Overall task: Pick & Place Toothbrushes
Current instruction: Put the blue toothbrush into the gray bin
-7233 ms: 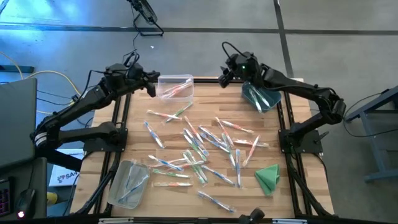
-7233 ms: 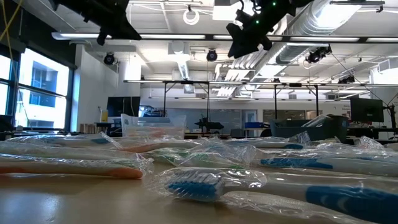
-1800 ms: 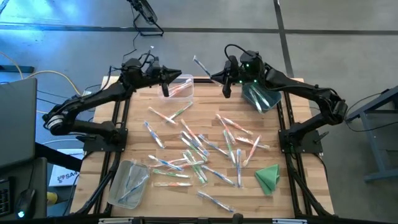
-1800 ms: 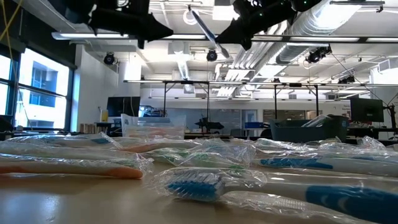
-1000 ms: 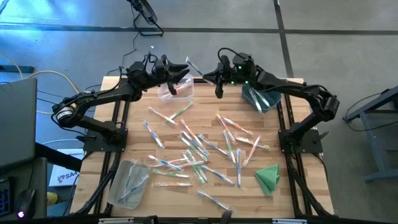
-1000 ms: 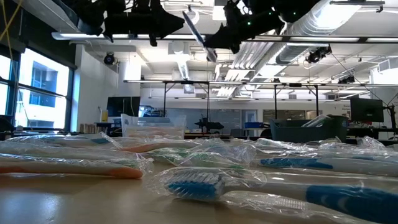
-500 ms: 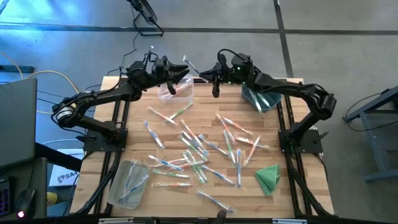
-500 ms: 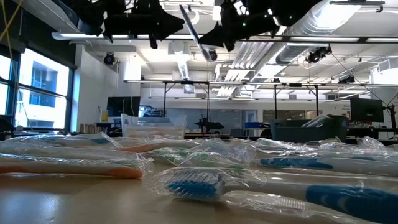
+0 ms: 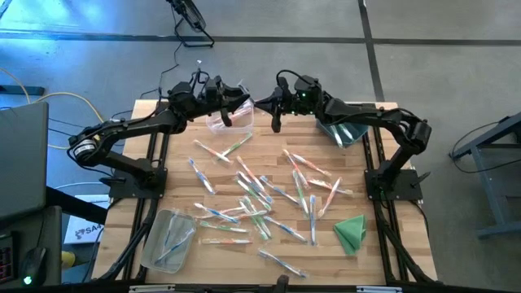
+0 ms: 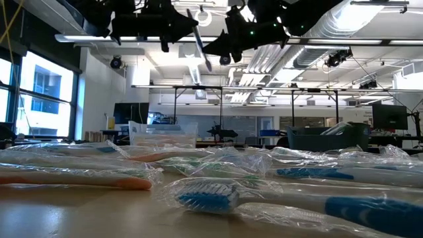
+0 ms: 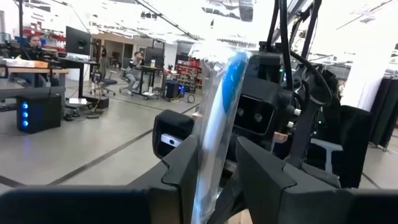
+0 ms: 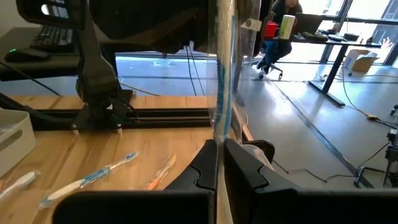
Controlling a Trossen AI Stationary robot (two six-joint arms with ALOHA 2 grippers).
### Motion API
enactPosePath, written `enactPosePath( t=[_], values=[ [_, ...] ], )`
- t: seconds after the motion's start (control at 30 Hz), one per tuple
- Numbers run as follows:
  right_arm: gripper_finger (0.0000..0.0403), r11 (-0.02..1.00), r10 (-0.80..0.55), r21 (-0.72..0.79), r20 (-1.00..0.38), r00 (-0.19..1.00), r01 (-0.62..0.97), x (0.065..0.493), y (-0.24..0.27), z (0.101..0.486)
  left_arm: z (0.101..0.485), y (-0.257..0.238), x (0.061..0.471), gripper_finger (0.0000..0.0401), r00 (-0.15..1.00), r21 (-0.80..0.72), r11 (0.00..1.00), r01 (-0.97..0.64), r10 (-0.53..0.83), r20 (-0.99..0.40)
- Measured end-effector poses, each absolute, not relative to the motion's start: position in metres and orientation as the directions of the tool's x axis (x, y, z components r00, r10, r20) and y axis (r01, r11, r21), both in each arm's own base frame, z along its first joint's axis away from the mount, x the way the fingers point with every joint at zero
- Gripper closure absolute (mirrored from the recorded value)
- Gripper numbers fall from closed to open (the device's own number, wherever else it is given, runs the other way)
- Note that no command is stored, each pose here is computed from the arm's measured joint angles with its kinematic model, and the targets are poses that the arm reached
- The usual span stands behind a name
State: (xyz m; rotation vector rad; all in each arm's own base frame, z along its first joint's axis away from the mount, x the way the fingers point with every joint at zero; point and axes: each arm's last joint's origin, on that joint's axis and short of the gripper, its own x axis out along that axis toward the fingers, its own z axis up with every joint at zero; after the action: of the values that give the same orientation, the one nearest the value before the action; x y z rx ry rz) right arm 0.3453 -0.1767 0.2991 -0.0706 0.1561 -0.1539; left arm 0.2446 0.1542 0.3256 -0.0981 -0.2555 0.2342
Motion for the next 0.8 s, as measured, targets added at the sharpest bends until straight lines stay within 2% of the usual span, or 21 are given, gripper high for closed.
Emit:
enactPosePath(
  t=[0.2, 0.5, 0.8],
  values=[
    [0.0399, 0.986, -0.157, -0.077, -0.149, 0.976, 0.147, 0.3453, -0.1766, 0.2991, 0.3254, 0.1543, 0.2447, 0.0303, 0.941, -0.126, 0.968, -0.217, 0.242, 0.237],
    [0.0399, 0.987, -0.150, -0.070, -0.150, 0.977, 0.141, 0.3454, -0.1763, 0.2990, 0.3252, 0.1546, 0.2446, 0.0371, 0.940, -0.124, 0.967, -0.223, 0.247, 0.236],
    [0.0397, 0.991, -0.124, -0.074, -0.148, 0.981, 0.114, 0.3453, -0.1759, 0.2992, 0.3252, 0.1547, 0.2446, 0.0378, 0.938, -0.128, 0.965, -0.229, 0.254, 0.236]
  ],
)
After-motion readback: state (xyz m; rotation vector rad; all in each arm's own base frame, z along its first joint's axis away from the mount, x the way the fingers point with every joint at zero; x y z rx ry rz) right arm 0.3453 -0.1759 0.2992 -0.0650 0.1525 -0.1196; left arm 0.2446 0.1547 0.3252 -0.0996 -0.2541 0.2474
